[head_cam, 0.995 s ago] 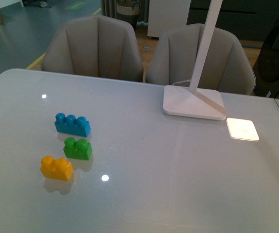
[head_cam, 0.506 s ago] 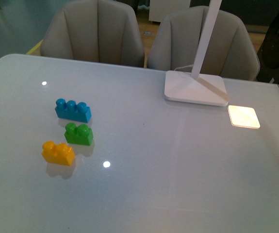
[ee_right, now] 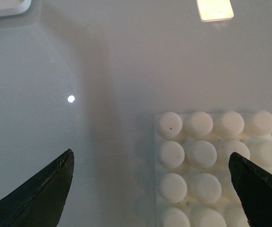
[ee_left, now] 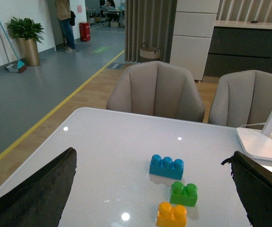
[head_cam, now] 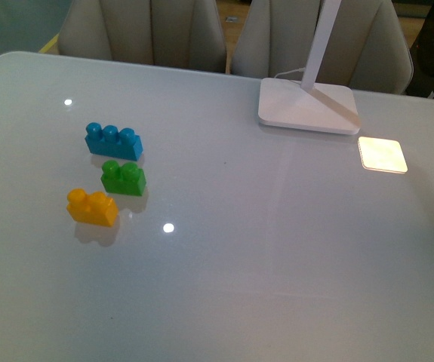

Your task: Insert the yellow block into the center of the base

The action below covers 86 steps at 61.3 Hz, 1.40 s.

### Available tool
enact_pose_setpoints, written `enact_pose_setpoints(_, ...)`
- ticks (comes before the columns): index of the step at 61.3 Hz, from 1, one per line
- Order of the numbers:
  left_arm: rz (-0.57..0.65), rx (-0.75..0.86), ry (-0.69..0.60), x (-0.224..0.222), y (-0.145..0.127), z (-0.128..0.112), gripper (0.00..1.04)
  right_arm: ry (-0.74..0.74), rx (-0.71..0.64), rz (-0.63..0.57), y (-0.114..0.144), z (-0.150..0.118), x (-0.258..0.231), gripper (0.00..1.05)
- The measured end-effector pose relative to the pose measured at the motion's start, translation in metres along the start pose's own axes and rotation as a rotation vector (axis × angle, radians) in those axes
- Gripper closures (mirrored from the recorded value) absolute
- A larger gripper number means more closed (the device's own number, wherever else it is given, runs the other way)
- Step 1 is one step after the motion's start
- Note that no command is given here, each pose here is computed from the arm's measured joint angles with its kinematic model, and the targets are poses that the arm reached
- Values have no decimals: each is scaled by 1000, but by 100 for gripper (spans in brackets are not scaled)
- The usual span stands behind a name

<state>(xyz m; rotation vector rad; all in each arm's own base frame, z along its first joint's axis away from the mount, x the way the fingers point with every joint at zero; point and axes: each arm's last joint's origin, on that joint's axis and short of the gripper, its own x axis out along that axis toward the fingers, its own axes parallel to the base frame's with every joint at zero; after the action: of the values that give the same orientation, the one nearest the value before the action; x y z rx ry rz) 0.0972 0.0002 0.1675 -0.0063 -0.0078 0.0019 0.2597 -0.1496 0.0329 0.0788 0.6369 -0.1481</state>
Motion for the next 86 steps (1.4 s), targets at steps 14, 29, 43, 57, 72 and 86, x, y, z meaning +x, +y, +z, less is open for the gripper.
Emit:
enact_pose_setpoints(14,0,0,0,0,0,0,7,56,-9,6,-24,-9,30,9)
enact_pose_setpoints(29,0,0,0,0,0,0,7,81,-26,1,-38,-13,36,9)
enact_pose_setpoints(43,0,0,0,0,0,0,7,92,-42,-7,-44,-16,40,9)
enact_pose_setpoints(57,0,0,0,0,0,0,7,120,-57,-7,-45,-25,44,9)
enact_pose_setpoints(72,0,0,0,0,0,0,7,143,-70,-22,-45,-31,47,9)
enact_pose_setpoints(86,0,0,0,0,0,0,7,153,-79,-20,-44,-32,47,9)
